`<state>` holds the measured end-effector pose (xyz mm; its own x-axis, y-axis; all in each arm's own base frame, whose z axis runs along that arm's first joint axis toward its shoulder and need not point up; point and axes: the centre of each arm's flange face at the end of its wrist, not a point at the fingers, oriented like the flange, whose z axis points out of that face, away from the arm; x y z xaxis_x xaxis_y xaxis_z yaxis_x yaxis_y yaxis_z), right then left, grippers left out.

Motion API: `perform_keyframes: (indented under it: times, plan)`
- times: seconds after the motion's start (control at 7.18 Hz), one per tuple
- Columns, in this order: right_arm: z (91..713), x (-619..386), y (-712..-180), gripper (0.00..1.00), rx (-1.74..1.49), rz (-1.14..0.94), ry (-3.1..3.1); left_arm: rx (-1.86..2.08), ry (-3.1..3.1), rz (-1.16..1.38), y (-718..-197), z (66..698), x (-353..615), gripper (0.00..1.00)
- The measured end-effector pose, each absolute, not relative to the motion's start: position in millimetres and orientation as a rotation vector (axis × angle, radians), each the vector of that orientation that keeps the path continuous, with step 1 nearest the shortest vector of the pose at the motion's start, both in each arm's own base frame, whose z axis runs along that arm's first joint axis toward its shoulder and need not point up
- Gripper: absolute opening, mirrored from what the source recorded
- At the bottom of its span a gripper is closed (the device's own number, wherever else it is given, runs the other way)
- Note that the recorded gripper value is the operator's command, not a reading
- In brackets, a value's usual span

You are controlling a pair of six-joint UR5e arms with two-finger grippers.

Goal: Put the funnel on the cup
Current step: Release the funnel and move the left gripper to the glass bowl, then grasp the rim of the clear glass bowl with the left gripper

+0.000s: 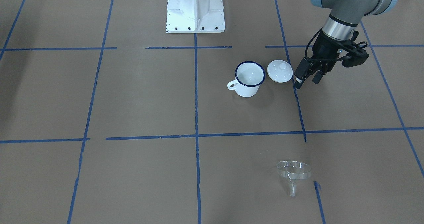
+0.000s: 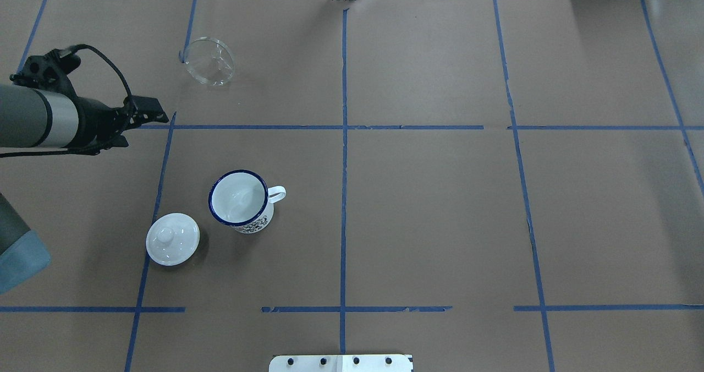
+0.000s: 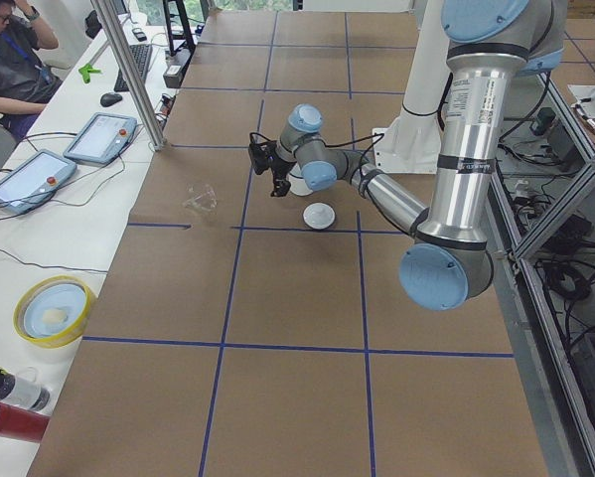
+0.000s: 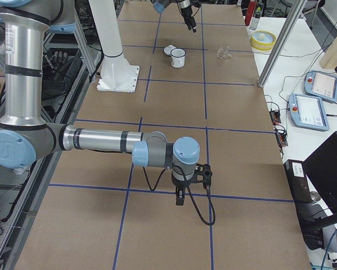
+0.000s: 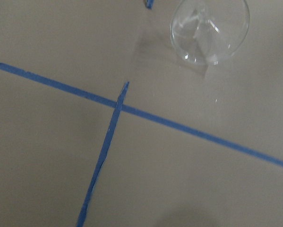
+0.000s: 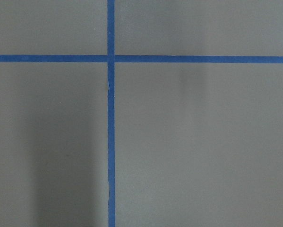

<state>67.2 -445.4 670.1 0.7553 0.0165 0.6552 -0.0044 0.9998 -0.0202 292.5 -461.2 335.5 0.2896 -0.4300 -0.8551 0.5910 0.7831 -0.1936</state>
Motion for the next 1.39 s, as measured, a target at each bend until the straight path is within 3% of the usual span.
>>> perform_keyframes:
  times: [0.42, 0.7, 1.39]
  plan:
    - [670.5, 67.1, -445.4, 1.0, -0.019, 0.012, -0.715, 0.063, 1.158, -1.125, -537.6, 298.3, 347.3, 1.0]
    - [670.1, 67.2, -445.4, 1.0, -0.018, 0.011, -0.715, 0.043, 1.229, -1.315, -571.6, 321.5, 387.4, 1.0]
    - [670.4, 67.2, -445.3, 1.0, -0.018, 0.012, -0.715, 0.109, 1.275, -1.48, -620.0, 382.6, 414.4, 1.0]
